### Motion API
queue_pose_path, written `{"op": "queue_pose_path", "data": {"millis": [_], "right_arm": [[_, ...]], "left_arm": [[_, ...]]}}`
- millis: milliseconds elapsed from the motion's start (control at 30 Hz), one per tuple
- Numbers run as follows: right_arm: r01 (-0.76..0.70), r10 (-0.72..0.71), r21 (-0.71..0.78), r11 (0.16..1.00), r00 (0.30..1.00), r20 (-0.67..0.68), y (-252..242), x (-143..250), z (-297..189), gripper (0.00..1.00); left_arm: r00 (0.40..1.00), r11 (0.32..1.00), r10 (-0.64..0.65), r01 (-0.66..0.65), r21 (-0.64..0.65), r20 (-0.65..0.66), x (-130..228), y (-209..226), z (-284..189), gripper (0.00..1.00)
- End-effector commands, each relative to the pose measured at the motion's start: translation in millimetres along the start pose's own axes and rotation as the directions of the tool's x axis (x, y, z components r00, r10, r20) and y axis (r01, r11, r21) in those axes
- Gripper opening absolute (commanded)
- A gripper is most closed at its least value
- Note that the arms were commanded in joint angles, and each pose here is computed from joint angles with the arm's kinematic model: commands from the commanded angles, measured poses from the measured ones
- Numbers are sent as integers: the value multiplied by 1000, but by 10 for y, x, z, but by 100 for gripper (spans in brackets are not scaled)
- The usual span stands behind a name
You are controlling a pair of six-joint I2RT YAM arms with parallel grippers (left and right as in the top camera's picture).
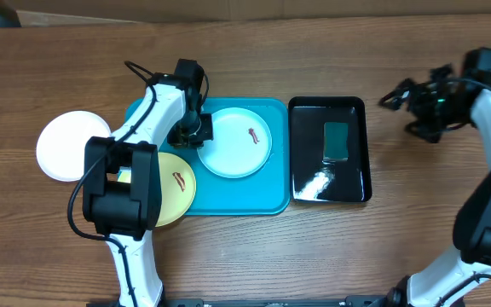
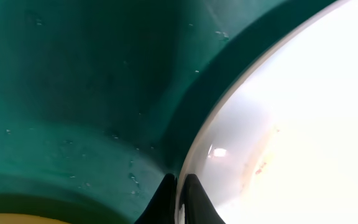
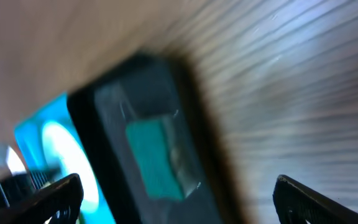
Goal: Clean dirty plates on tray and stack at the side
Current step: 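Reach the right gripper into the black basin toward the green sponge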
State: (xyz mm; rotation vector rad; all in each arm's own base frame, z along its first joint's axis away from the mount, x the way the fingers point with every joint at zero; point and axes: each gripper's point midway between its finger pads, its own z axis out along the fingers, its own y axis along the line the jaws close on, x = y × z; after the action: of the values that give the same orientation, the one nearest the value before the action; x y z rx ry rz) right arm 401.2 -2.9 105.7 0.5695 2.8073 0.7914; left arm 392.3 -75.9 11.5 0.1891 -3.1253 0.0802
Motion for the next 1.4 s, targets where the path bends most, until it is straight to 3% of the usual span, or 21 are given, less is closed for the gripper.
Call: {"op": "queue_pose_path", "data": {"millis": [0, 267, 400, 900, 1367], "right_arm": [[164, -163, 126, 978, 986, -24, 198, 151, 84, 97], [377, -359, 402, 834, 925, -123, 382, 482, 374, 91], [366, -353, 492, 790, 928, -123, 338, 588, 473, 91], [374, -406, 467, 801, 913, -34, 269, 519, 855, 86], [385, -409, 418, 822, 912, -36, 291, 589, 973, 83]], "left_arm": [[999, 999, -38, 38, -24, -2, 2, 97, 32, 5], [999, 999, -38, 38, -25, -7, 13, 100, 32, 8], [999, 999, -37, 37, -27, -11, 25, 99, 32, 9], [999, 999, -37, 36, -26, -11, 25, 95, 32, 9], [999, 999, -37, 37, -22, -12, 27, 89, 32, 9]]}}
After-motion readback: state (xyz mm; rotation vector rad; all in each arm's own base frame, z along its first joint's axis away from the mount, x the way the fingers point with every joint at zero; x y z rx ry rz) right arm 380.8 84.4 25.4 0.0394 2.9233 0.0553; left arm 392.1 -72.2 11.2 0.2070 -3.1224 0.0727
